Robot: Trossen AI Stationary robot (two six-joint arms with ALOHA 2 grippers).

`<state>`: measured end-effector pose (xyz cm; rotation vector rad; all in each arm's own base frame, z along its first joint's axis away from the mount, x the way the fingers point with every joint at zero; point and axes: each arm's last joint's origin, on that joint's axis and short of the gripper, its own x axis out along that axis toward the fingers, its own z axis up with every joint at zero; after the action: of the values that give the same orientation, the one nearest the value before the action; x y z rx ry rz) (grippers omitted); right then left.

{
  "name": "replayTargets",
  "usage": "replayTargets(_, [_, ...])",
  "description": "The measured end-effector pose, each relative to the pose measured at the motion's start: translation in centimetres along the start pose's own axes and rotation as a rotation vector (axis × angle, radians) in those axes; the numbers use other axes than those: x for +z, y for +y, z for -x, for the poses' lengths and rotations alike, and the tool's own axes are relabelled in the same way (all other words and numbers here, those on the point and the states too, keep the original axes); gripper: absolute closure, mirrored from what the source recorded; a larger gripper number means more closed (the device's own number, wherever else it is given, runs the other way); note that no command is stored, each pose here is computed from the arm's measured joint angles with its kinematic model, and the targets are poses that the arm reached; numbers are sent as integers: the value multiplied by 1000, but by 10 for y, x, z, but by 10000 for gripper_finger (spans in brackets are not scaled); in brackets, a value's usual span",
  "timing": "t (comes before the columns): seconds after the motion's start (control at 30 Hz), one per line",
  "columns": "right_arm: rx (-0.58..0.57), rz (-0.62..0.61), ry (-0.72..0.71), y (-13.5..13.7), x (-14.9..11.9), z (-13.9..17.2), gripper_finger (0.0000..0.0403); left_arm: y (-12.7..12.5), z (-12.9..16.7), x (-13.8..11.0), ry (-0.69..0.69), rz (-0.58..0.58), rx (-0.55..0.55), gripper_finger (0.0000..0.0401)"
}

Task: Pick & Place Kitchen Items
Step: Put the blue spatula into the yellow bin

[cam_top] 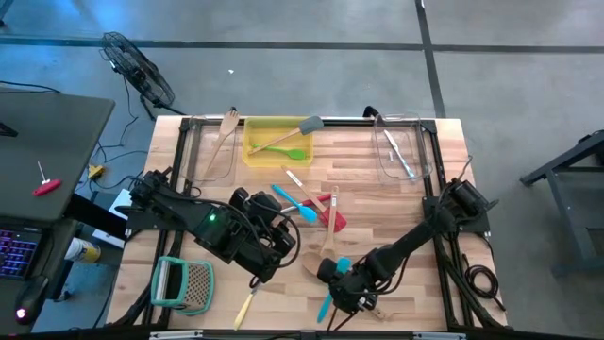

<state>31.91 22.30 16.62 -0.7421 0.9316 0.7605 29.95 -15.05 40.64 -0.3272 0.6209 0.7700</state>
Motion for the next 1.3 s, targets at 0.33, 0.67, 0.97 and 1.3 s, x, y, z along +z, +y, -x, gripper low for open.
replayTargets(0.33, [-72, -55, 13, -16, 18, 20, 275, 0, 0, 0, 0, -14, 0, 159])
replayTargets(0.67, [-68, -111, 32, -40, 63, 105, 275, 7, 7, 4, 50, -10, -38, 159])
replayTargets(0.97, [-196, -23, -124, -59, 90, 156, 275, 8, 8, 3, 108, -4, -64, 159])
replayTargets(1.3, [-155, -64, -104, -84, 84, 127, 275, 8, 9, 3, 125, 0, -70, 159])
